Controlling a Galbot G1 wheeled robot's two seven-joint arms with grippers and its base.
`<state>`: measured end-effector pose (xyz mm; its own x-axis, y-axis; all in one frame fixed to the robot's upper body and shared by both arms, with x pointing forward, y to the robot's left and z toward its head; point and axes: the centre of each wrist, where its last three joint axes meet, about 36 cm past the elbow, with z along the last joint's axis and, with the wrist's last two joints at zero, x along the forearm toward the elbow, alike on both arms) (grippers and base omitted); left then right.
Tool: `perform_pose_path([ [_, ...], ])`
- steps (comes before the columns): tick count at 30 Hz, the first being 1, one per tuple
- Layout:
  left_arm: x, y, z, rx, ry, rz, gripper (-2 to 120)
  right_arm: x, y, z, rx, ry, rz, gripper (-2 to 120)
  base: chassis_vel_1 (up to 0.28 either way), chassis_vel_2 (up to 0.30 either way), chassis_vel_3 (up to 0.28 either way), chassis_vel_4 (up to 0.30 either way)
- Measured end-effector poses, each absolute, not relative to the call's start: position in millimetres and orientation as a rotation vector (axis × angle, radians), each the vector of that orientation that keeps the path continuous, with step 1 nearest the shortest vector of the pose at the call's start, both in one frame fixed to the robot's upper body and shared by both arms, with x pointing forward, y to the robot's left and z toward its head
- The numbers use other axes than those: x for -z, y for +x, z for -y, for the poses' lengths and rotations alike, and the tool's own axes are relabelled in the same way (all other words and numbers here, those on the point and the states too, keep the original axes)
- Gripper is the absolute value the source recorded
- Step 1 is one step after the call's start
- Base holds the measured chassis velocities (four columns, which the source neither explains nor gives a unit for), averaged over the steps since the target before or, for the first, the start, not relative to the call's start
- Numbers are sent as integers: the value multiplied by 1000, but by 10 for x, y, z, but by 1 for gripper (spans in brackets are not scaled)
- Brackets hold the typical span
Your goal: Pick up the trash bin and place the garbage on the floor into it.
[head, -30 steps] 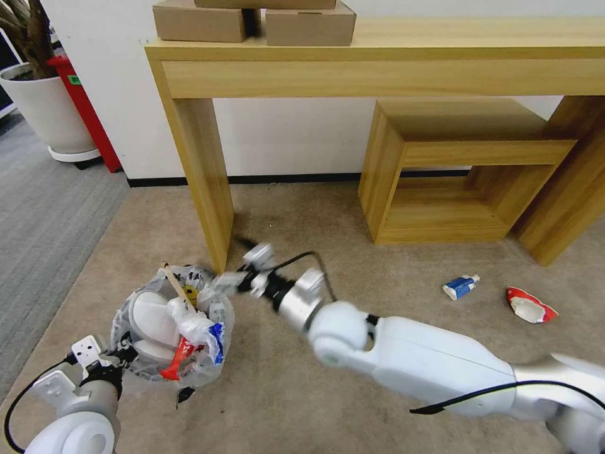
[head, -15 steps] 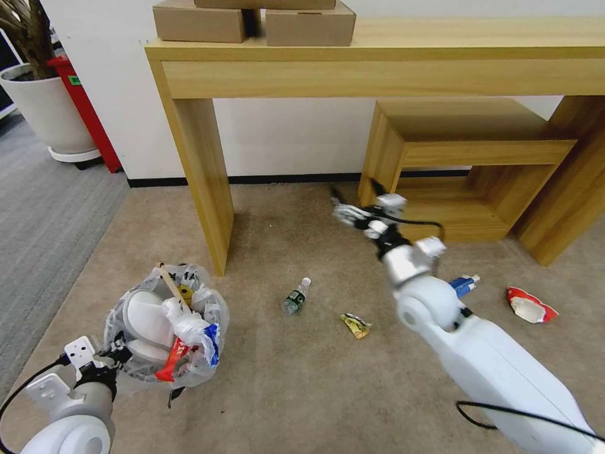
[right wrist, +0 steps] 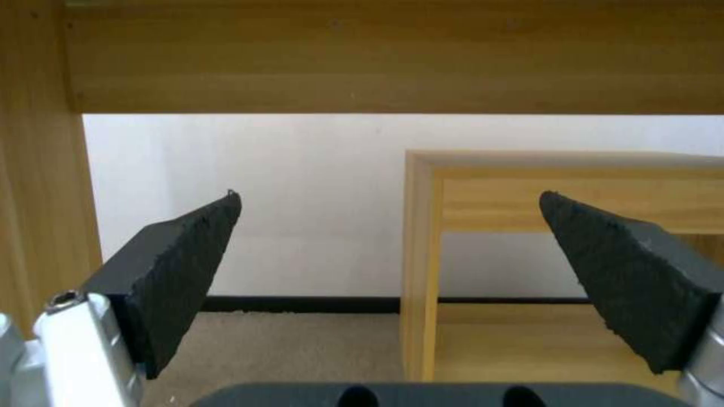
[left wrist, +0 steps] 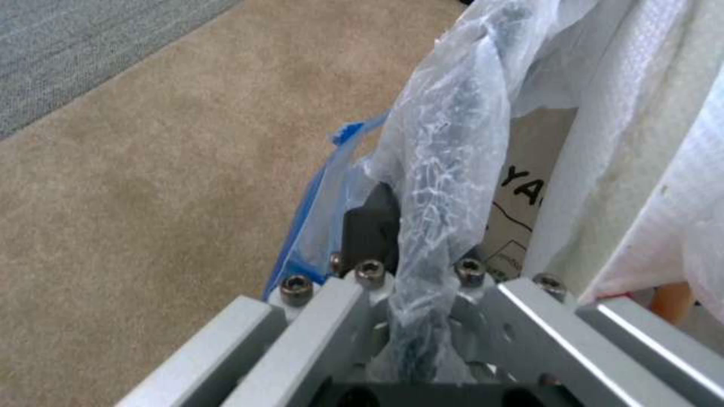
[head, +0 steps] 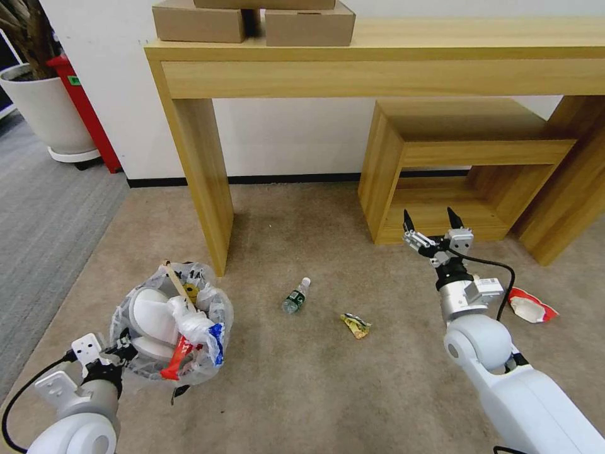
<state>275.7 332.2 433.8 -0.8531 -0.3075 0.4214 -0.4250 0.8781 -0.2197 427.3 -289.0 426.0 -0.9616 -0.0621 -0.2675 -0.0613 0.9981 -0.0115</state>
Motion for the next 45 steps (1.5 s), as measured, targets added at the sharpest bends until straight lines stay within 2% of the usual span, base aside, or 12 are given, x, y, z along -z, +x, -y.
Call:
perform_pose_path([
  [23, -4374, 2805, -3340, -415, 537, 2724, 0, -3965, 3876, 2949, -114, 204, -2872, 100, 0, 0, 0, 0],
  [45, -4383, 2824, -3408, -395, 527, 2724, 0, -3964, 3846, 2943, -123, 222, -2872, 100, 0, 0, 0, 0],
])
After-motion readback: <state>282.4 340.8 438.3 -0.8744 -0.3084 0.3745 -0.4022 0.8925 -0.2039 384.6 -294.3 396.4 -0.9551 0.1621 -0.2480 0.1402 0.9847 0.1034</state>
